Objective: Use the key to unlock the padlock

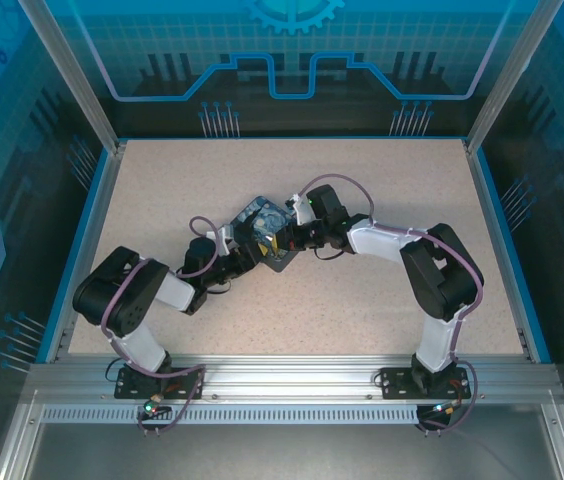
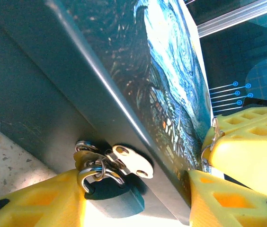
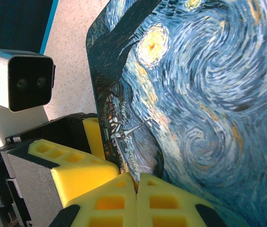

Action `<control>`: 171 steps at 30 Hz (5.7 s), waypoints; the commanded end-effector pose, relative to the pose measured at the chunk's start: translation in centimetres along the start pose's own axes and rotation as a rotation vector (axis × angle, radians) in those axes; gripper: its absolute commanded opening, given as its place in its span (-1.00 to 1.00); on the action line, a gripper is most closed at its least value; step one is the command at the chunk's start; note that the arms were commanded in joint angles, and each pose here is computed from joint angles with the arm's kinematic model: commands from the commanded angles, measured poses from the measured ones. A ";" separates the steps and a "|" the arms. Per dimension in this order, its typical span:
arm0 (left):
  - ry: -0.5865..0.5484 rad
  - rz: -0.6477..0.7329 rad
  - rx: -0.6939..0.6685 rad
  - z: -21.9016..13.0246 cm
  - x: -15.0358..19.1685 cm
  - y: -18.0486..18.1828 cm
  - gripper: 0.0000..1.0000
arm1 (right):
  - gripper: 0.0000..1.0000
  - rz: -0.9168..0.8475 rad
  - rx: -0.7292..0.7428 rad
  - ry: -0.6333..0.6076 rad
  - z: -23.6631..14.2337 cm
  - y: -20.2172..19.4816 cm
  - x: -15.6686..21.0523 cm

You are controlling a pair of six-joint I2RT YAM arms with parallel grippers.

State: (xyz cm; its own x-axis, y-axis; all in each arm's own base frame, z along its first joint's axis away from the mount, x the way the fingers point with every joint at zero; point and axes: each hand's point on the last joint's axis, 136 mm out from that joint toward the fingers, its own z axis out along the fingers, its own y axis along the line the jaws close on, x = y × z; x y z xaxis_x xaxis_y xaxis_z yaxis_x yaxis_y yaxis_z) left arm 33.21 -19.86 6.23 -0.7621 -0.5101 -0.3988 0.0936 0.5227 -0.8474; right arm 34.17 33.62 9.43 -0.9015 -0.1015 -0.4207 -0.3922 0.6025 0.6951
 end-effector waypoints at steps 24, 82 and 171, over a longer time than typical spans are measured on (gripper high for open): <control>-0.028 0.040 -0.027 -0.4 0.5 0.1 0.04 | -1.00 0.043 0.073 0.051 0.3 -2.1 1.7; 0.071 0.399 -0.119 0.1 -2.2 1.8 0.02 | -1.00 0.028 0.089 0.038 -0.2 -2.3 1.3; 0.130 0.459 -0.064 5.9 0.3 0.8 -0.07 | -1.00 0.154 0.215 0.071 -1.5 -7.3 1.7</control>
State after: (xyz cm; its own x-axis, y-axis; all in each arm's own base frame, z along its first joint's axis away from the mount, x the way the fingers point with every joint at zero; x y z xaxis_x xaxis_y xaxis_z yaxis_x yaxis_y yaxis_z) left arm 37.02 -23.18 3.85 -0.7262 -0.1681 -0.6666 0.3891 0.6989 -0.6002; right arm 36.70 29.99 9.10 -0.9178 -0.0399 -0.3951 -0.3114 0.6898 0.6536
